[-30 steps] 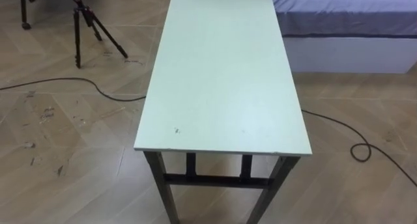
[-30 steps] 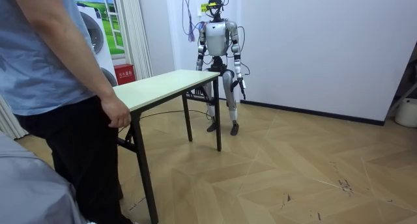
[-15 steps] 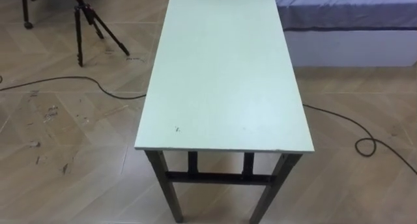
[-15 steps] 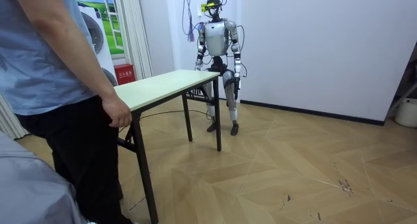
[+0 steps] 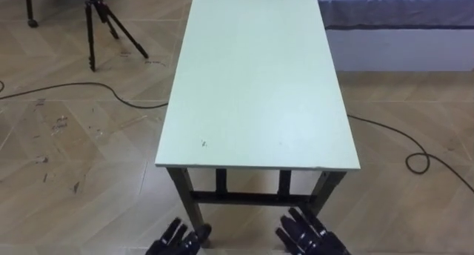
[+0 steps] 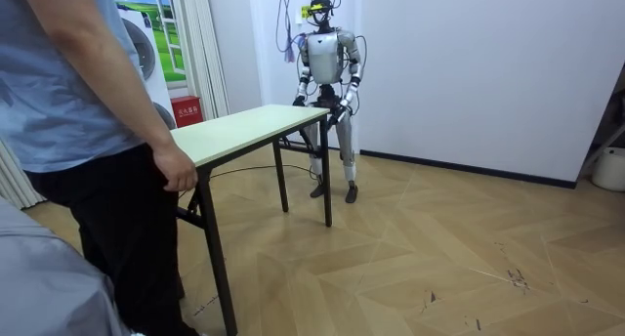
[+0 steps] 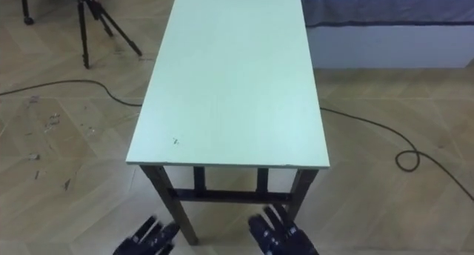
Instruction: Move table with human
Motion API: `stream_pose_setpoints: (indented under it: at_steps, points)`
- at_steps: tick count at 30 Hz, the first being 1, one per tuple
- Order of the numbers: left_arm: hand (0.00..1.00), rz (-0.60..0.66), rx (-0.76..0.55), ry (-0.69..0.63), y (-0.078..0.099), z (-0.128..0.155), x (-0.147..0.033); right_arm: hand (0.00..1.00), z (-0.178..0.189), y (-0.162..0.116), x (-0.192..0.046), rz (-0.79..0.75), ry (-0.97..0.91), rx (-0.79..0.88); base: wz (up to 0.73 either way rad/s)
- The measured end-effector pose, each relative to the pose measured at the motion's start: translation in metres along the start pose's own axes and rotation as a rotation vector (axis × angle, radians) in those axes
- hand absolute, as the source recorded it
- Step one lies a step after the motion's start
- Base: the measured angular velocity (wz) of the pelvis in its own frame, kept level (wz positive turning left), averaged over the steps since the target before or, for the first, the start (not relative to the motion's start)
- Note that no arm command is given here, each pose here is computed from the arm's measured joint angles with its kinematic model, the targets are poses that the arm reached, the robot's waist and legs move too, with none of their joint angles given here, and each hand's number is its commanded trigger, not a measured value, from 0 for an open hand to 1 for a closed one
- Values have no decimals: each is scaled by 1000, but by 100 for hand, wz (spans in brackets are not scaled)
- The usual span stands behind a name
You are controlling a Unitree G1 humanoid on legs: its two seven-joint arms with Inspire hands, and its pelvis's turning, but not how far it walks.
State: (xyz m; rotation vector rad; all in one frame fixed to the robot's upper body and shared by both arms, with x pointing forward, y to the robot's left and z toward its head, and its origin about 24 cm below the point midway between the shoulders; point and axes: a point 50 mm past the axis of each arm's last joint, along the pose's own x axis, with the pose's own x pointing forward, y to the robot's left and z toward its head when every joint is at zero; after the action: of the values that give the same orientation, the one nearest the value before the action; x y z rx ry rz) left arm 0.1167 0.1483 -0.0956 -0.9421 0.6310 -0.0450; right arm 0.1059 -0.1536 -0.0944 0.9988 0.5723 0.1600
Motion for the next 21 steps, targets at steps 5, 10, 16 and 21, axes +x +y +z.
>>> stream_pose_setpoints:
  at_steps: [5,10,16,21]
  points:
    - [0,-130,12,6,-22,1,4,0,2,12,3,72,14,-19,1]
    - [0,-212,37,-5,-40,7,5,0,9,30,8,167,23,-68,0]
    - [0,-273,64,-33,-55,20,16,0,13,39,15,220,35,-94,0]
    - [0,-244,47,-47,-55,27,19,0,19,40,18,222,49,-113,-2]
